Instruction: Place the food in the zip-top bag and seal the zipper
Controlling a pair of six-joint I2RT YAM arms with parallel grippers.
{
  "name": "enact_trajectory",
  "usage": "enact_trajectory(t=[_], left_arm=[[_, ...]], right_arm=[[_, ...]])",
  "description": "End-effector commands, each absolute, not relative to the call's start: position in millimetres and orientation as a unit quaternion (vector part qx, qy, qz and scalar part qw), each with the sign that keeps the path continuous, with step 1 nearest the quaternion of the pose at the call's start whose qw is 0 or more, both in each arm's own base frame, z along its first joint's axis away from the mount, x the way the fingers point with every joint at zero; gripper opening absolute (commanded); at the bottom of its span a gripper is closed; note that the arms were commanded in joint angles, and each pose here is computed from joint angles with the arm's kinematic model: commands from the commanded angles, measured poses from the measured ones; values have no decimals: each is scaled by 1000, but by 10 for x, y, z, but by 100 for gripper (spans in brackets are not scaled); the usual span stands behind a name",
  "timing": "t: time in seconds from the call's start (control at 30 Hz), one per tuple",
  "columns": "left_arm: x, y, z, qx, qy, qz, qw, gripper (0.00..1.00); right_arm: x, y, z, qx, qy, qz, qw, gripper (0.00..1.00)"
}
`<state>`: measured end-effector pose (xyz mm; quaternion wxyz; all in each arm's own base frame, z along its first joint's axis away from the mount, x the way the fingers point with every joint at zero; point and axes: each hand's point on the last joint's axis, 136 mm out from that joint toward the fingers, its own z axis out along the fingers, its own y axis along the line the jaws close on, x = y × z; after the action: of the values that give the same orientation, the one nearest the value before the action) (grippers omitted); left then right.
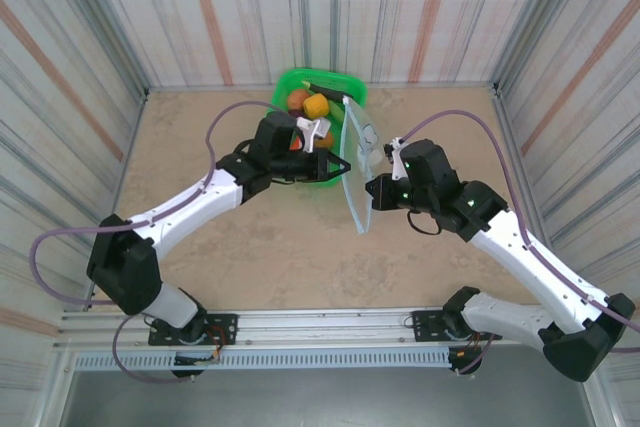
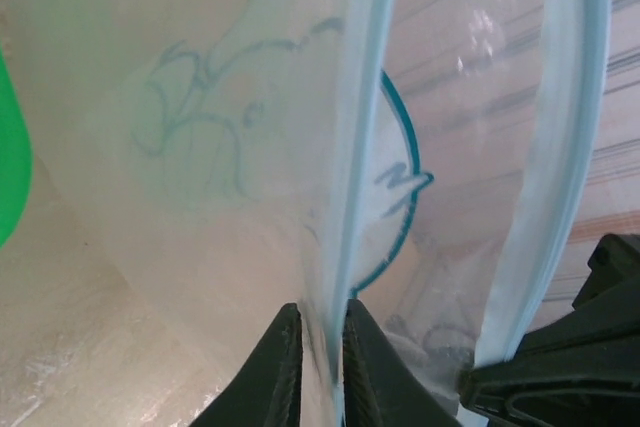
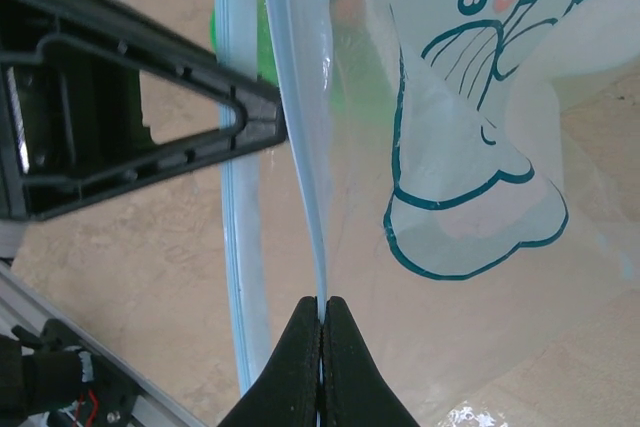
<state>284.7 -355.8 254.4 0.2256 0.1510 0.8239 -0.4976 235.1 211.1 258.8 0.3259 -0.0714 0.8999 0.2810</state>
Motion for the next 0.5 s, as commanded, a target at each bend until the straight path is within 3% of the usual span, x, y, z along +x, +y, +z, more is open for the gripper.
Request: enact_trajectory(t=[0.0, 0.3, 0.47], left_arm=[[2835, -3606, 2732, 168, 813, -498, 250, 23], [2948, -3548, 2692, 148, 825, -474, 271, 13], [2995, -3537, 2755, 149, 826, -465, 282, 0]], right_arm=[[2413, 2088, 2535, -43, 903, 274, 329, 0], [2489, 2203, 2491, -21, 898, 300, 322, 0], [2514, 2128, 2490, -1, 900, 286, 330, 0]])
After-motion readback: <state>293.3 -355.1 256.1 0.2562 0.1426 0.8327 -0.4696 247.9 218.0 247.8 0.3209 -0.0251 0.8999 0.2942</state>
